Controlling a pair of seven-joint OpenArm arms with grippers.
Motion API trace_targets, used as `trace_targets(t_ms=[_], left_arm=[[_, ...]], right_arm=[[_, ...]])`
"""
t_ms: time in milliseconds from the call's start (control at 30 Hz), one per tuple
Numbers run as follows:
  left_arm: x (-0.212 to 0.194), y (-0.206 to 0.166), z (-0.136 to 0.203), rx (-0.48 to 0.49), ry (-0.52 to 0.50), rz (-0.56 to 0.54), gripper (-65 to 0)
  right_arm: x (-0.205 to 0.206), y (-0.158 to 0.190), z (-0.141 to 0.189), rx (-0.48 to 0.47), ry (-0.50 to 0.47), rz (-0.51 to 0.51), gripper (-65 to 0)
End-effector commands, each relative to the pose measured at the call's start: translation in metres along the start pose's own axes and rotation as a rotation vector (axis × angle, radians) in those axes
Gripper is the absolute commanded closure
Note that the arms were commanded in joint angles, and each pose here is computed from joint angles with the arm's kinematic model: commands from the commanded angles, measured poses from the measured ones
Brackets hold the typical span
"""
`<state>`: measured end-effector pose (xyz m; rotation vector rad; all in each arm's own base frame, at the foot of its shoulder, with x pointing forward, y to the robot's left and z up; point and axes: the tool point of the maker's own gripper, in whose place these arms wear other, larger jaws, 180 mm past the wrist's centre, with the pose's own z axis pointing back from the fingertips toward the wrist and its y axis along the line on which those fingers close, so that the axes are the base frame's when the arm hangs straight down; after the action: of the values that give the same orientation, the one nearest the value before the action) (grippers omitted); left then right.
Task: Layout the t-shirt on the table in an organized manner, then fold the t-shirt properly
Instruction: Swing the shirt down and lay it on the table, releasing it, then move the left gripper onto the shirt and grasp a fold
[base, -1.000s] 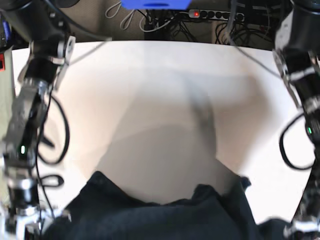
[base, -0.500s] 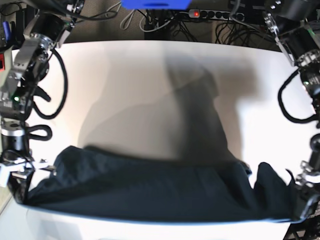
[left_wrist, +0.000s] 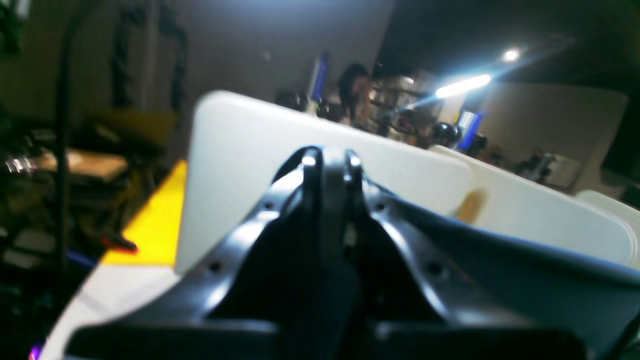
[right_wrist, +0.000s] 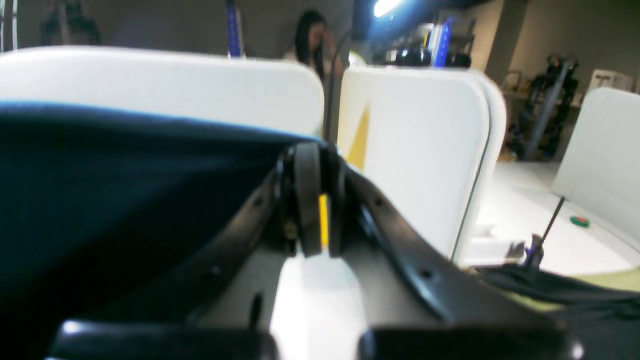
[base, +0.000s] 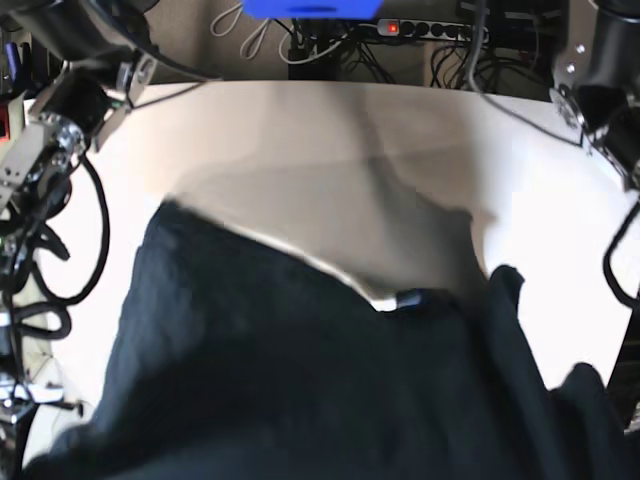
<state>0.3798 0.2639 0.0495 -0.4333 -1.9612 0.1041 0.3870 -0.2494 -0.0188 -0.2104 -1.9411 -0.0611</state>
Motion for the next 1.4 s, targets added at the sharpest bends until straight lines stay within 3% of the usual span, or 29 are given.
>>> trace_targets(t_ms=[0, 233, 400, 667, 867, 1033, 1133, 1200, 1367], left_arm=[[0.032, 0.003, -0.002, 0.022, -0.098, -0.038, -0.1], [0.064, -0.001, -0.014, 0.020, -0.180, -0.061, -0.1], [0.060, 0.005, -0.023, 0.032, -0.163, -0.043, -0.2], [-0.020, 0.050, -0.051, 0.109, 0.053, 0.093, -0.2], [-0.073, 0.068, -0.034, 0.159, 0.165, 0.131, -0.2], [-0.122, 0.064, -0.015, 0.158, 0.250, 0.241, -0.4], [-0.150, 0.060, -0.001, 0.166, 0.299, 0.296, -0.5], [-0.167, 0.057, 0.007, 0.175, 0.329, 0.327, -0.5], [-0.199, 0.061, 0.033, 0.211, 0.400, 0.351, -0.5]], right_arm=[[0.024, -0.012, -0.003, -0.039, -0.074, 0.025, 0.0], [0.044, -0.017, -0.010, -0.049, -0.123, 0.038, 0.0], [0.045, -0.018, -0.010, -0.049, -0.125, 0.047, 0.0], [-0.021, -0.022, -0.028, -0.054, 0.039, -0.018, 0.0], [-0.071, -0.024, -0.035, -0.058, 0.167, -0.053, 0.0], [-0.082, -0.027, -0.038, -0.062, 0.152, -0.063, 0.0], [-0.097, -0.037, -0.041, -0.069, 0.192, -0.046, 0.0], [-0.103, -0.035, -0.054, -0.061, 0.212, -0.054, -3.4], [-0.132, -0.044, -0.089, -0.082, 0.299, -0.121, -19.0]])
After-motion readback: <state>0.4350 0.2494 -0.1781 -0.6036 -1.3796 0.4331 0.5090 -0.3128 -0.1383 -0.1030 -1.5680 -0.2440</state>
